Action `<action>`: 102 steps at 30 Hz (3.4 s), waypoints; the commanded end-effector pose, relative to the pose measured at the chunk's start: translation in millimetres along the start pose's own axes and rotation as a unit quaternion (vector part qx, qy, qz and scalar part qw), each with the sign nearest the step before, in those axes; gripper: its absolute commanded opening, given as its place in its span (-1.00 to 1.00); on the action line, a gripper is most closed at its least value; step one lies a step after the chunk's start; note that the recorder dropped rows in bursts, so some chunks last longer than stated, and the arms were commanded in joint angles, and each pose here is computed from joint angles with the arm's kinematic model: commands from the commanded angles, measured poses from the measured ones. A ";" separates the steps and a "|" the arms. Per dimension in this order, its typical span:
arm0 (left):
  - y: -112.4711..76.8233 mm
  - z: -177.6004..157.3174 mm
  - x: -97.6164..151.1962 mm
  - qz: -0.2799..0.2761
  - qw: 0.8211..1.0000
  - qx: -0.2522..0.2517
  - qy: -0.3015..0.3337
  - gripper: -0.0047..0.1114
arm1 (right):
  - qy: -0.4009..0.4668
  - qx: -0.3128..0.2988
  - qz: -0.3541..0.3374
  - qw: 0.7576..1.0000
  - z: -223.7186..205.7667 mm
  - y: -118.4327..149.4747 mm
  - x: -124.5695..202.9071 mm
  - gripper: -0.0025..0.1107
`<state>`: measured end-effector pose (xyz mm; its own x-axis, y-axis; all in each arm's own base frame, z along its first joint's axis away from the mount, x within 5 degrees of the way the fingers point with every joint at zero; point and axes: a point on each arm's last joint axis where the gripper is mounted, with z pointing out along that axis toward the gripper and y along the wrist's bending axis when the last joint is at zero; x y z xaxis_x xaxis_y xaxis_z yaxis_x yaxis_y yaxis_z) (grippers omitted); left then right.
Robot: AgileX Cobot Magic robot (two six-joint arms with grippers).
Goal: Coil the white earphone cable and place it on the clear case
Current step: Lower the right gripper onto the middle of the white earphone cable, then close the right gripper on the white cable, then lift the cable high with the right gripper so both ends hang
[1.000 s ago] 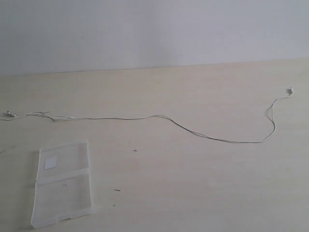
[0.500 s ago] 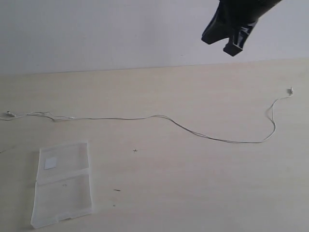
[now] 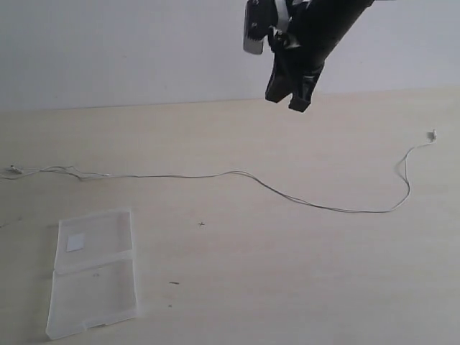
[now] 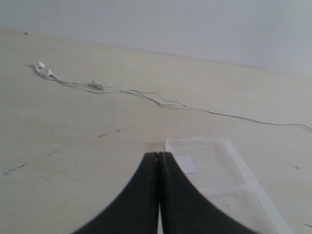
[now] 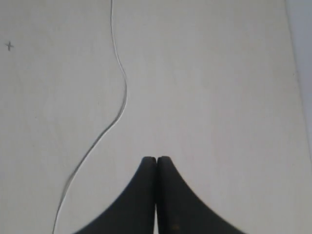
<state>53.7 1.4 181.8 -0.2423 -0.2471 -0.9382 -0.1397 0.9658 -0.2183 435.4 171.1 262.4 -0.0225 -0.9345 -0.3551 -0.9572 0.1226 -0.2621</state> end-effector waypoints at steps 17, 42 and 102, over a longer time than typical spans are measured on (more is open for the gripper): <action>-0.3 -0.1 0.7 0.000 1.000 0.004 -0.001 -0.92 | 0.064 -0.039 0.024 0.997 97.9 1.5 -15.2 -0.96; -0.3 -0.1 0.7 0.000 1.000 0.004 -0.001 -0.92 | 0.021 -0.057 0.111 0.992 124.9 6.0 -17.3 -0.53; -0.3 -0.1 0.7 0.000 1.000 0.004 -0.002 -0.92 | -0.018 0.033 0.243 0.969 21.2 -8.6 -43.3 -0.96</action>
<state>53.7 1.4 181.8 -0.2426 -0.2452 -0.9386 -0.1392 0.9663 -0.2165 457.0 215.0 237.7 -0.4429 -0.8018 -0.4011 -0.8287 0.5369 -0.1582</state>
